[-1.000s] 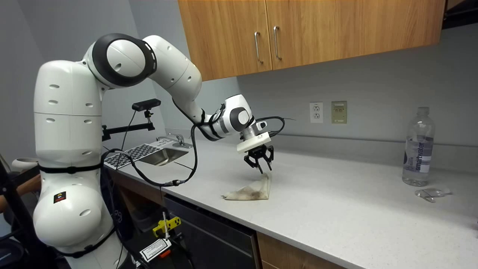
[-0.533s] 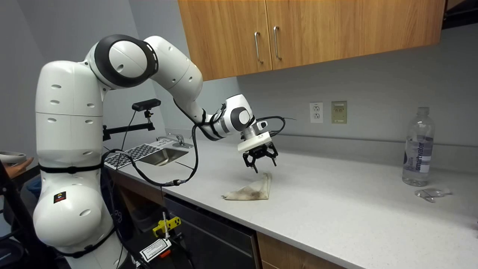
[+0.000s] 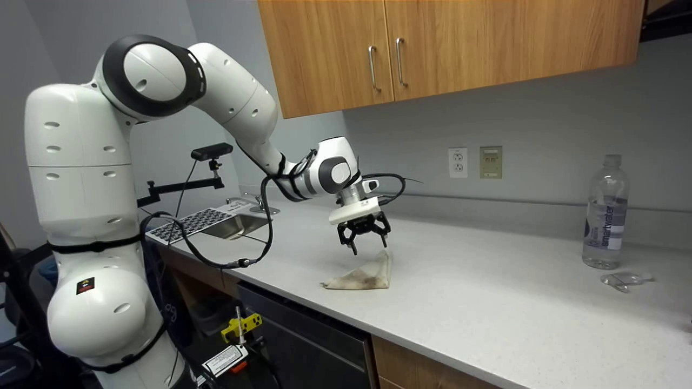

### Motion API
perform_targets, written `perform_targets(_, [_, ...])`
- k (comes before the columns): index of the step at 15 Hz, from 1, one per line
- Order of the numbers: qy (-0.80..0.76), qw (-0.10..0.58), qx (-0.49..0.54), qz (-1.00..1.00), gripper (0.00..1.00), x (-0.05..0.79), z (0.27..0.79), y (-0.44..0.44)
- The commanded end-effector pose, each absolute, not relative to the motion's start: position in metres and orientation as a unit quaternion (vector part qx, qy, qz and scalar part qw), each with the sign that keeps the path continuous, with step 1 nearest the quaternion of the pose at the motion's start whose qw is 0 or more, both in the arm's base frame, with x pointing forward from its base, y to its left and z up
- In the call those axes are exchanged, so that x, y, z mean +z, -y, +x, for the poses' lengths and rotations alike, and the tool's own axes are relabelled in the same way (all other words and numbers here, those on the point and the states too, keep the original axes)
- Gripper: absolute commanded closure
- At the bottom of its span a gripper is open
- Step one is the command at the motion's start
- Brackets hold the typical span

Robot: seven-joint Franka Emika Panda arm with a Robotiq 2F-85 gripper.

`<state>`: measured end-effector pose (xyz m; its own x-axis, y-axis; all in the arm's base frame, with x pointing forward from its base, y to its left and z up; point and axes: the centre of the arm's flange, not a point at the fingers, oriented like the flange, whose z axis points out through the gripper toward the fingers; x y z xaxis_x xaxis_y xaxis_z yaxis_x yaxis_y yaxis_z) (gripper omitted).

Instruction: Fold the cloth on the table

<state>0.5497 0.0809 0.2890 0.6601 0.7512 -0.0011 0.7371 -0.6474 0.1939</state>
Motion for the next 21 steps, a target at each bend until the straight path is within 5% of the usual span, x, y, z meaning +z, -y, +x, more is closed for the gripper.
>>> perform_targets(1, [-0.399,0.048,0.061,0.914,0.0,0.311,0.491,-0.072])
perform_targets(13, [-0.382,0.055,0.242,0.89,0.0,0.347,0.385,-0.097])
perform_targets(21, [-0.383,0.051,0.213,0.897,0.0,0.332,0.413,-0.099])
